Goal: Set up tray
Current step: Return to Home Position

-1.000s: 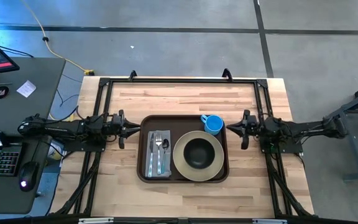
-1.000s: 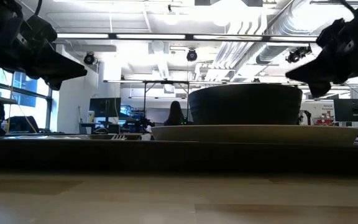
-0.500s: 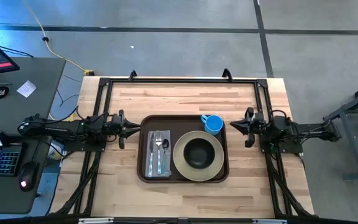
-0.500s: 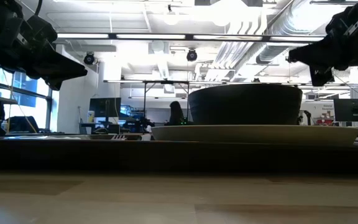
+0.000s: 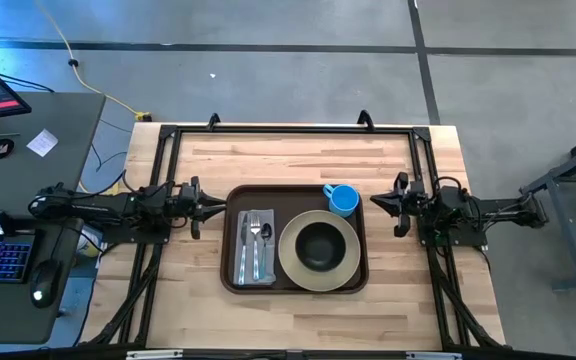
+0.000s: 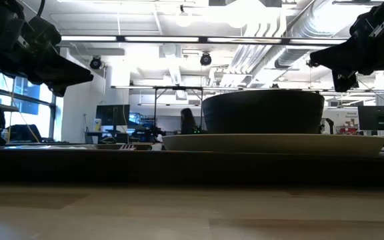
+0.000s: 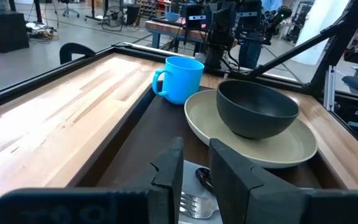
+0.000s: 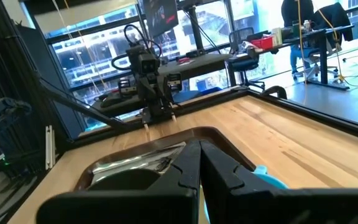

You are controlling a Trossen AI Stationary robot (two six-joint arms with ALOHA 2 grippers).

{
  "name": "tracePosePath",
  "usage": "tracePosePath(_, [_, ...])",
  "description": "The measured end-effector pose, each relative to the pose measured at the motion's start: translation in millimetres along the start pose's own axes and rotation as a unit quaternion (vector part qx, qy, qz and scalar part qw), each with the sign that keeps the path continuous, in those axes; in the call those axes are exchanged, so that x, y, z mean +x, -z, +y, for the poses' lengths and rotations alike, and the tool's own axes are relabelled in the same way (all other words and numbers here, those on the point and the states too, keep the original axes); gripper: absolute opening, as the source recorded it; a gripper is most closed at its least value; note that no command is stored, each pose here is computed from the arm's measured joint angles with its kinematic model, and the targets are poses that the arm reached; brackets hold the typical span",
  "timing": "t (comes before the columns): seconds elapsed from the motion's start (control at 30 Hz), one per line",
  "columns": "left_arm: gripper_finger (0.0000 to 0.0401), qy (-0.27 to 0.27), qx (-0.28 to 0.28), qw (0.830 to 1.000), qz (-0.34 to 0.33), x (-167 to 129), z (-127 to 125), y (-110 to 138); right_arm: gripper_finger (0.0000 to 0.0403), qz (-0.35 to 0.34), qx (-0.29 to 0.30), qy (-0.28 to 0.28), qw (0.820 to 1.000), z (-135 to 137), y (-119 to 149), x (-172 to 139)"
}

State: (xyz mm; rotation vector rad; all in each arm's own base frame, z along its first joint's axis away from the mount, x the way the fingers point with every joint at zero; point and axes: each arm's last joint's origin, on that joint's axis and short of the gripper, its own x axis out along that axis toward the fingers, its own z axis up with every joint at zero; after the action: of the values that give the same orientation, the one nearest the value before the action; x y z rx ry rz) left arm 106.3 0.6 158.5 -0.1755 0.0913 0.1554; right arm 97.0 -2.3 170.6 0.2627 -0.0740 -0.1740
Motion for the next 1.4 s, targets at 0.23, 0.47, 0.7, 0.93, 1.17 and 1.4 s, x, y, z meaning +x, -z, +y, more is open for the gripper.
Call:
tracePosePath(0.23, [0.0113, 0.000, 0.000, 1.000, 0.001, 0.2, 0.0, 0.2, 0.0000, -0.001, 0.000, 0.000, 1.000, 0.0, -0.2, 0.0])
tracePosePath(0.47, [0.0113, -0.002, 0.002, 1.000, 0.008, 1.0, 0.1, 1.4, 0.0000, -0.006, 0.001, -0.001, 1.000, 0.3, -1.2, 0.0])
tracePosePath(0.7, [0.0113, -0.002, 0.002, 1.000, 0.009, 1.1, 0.1, 1.5, 0.0000, -0.008, 0.002, -0.001, 1.000, 0.3, -1.5, 0.0])
tracePosePath(0.93, [0.0113, -0.002, 0.002, 1.000, 0.009, 1.2, 0.1, 1.6, 0.0000, -0.008, 0.002, -0.001, 1.000, 0.4, -1.6, 0.0])
tracePosePath(1.17, [0.0113, -0.002, 0.002, 1.000, 0.010, 1.2, 0.1, 1.6, 0.0000, -0.009, 0.002, -0.002, 1.000, 0.4, -1.7, 0.0])
tracePosePath(1.4, [0.0113, -0.002, 0.002, 1.000, 0.010, 1.3, 0.1, 1.7, 0.0000, -0.009, 0.002, -0.001, 1.000, 0.4, -1.8, 0.0])
